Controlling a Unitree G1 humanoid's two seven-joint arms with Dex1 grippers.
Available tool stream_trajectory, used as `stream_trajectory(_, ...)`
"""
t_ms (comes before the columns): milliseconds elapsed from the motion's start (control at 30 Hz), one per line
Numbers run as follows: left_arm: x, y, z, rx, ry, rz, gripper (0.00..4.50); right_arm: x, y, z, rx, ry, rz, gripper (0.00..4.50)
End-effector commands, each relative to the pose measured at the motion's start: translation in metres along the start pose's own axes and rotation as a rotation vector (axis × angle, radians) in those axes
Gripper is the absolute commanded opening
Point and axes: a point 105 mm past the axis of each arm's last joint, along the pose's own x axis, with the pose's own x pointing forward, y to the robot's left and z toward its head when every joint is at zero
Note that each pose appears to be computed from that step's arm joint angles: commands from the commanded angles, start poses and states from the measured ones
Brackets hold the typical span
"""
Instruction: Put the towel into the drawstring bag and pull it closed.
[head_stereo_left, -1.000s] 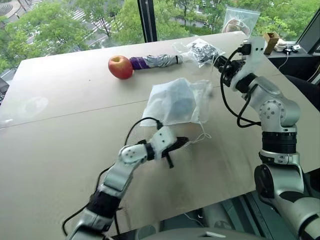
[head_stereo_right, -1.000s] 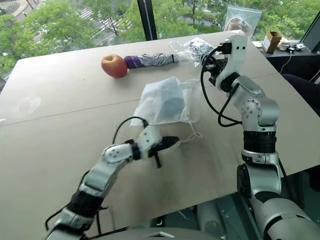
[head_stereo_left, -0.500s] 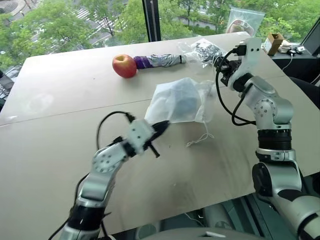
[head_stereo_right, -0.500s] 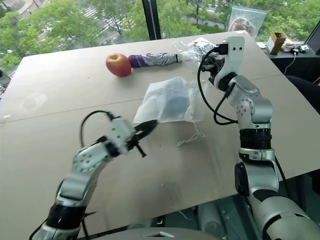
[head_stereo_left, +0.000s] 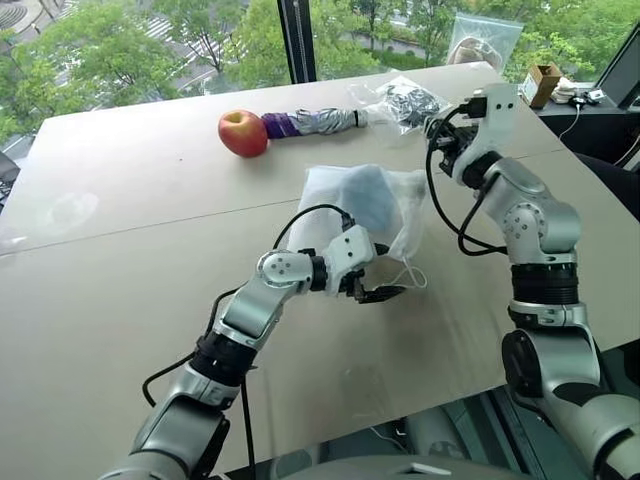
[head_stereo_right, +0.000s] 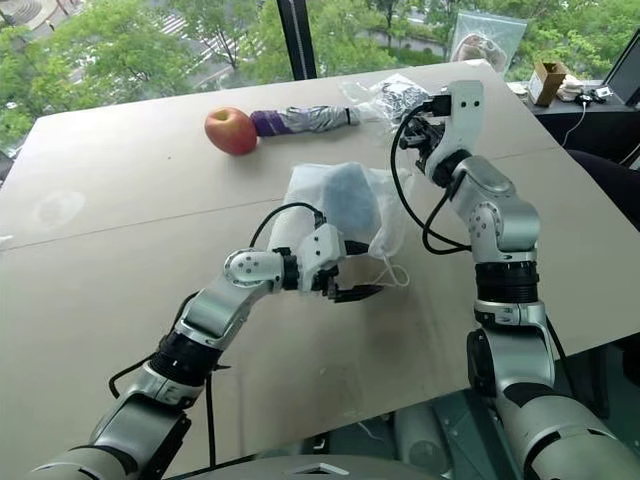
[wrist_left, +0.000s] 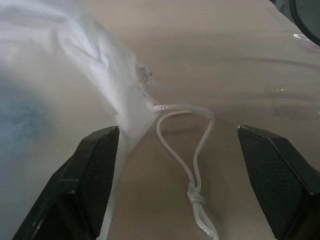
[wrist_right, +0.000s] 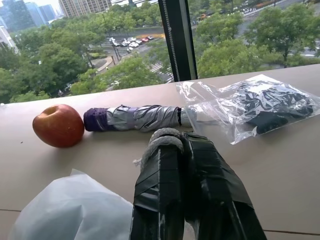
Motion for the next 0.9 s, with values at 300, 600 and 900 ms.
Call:
stream_trajectory(300,0.007,-0.021,0.032,-0.056,-0.039,-0.187,3.85,-0.013,-0.003,0.016,-0.005,-0.07,-0.035,0.0)
stream_trajectory(600,-0.014,-0.034,0.04,-0.102,0.037,-0.291,3.85,-0.017,-0.003,0.014,-0.001,-0.062,-0.037,0.0)
stream_trajectory(900,-0.02,0.074,0.034,0.087,0.042,0.351,3.85,-0.017,-0.004,0.016,-0.005,-0.061,-0.035,0.0)
